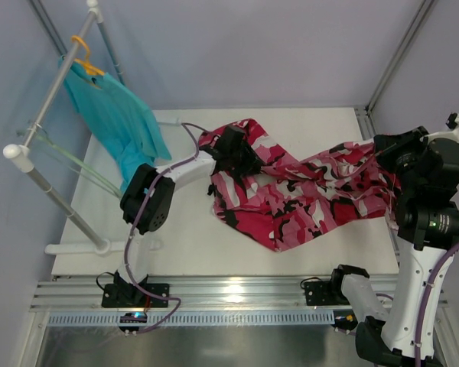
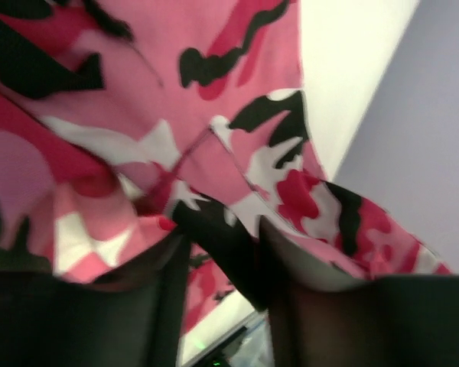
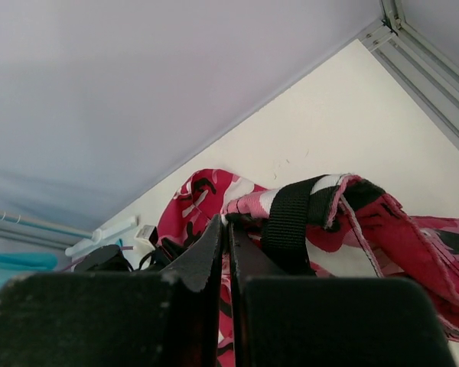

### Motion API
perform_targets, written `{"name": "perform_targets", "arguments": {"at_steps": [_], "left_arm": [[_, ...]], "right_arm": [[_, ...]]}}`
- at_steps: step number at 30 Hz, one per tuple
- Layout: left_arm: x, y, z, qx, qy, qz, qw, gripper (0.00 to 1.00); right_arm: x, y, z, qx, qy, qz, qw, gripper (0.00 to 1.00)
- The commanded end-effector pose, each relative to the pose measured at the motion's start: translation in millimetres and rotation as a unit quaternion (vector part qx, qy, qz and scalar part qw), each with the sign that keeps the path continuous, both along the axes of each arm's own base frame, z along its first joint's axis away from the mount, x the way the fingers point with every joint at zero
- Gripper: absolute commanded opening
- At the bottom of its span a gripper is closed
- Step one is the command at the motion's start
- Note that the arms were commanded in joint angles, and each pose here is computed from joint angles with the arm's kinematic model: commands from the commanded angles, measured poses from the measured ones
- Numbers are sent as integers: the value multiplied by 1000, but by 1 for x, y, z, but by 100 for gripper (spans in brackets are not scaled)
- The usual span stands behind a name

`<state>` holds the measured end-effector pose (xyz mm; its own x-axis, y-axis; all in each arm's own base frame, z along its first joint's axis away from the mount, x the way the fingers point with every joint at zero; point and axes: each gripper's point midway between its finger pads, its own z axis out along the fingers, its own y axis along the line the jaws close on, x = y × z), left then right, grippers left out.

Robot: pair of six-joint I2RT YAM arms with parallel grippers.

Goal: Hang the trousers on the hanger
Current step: Fold the trousers

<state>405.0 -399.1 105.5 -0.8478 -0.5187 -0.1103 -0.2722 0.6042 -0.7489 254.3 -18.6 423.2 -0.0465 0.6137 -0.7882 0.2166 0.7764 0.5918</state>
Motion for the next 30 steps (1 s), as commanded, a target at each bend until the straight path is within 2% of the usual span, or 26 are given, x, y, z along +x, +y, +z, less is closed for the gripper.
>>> {"name": "perform_targets", "arguments": {"at_steps": [1, 5, 7, 8, 9, 10, 12, 14, 15, 19, 21, 22, 27, 30], "left_arm": [[28, 18, 3, 21, -20, 18, 999, 33], [56, 45, 30, 22, -48, 34, 998, 0], [58, 56, 44, 38, -61, 27, 997, 0], [66, 60, 67, 43, -88, 29, 995, 0], [59, 70, 77, 68, -86, 28, 994, 0], [60, 76, 90, 90, -112, 16, 989, 0], [63, 88, 132, 111, -153, 27, 982, 0], [53, 101, 146, 144, -162, 11, 976, 3], [51, 105, 171, 143, -186, 12, 972, 4], [26, 138, 202, 200, -203, 10, 958, 2], [10, 152, 202, 230, -199, -3, 953, 2], [-1, 157, 214, 230, -211, -8, 950, 2], [-51, 176, 220, 277, -210, -77, 934, 2], [-60, 176, 232, 275, -234, -100, 927, 3]], "right_arm": [[-3, -8, 37, -19, -69, -24, 997, 4], [-1, -14, 33, -32, -58, -34, 997, 4], [0, -20, 36, -36, -57, -50, 997, 4], [-1, -22, 37, -37, -55, -55, 996, 4], [-3, -29, 38, -43, -52, -74, 995, 4], [-5, -32, 42, -48, -53, -83, 994, 4], [-12, -40, 58, -64, -59, -106, 991, 4], [-24, -52, 81, -76, -76, -143, 984, 4], [-29, -54, 86, -83, -76, -151, 982, 4], [-55, -61, 120, -90, -107, -187, 972, 4], [-67, -62, 123, -89, -114, -199, 969, 4], [-71, -62, 124, -86, -117, -202, 969, 4], [-97, -60, 119, -86, -127, -214, 965, 4], [-96, -66, 110, -89, -116, -229, 963, 4]]}}
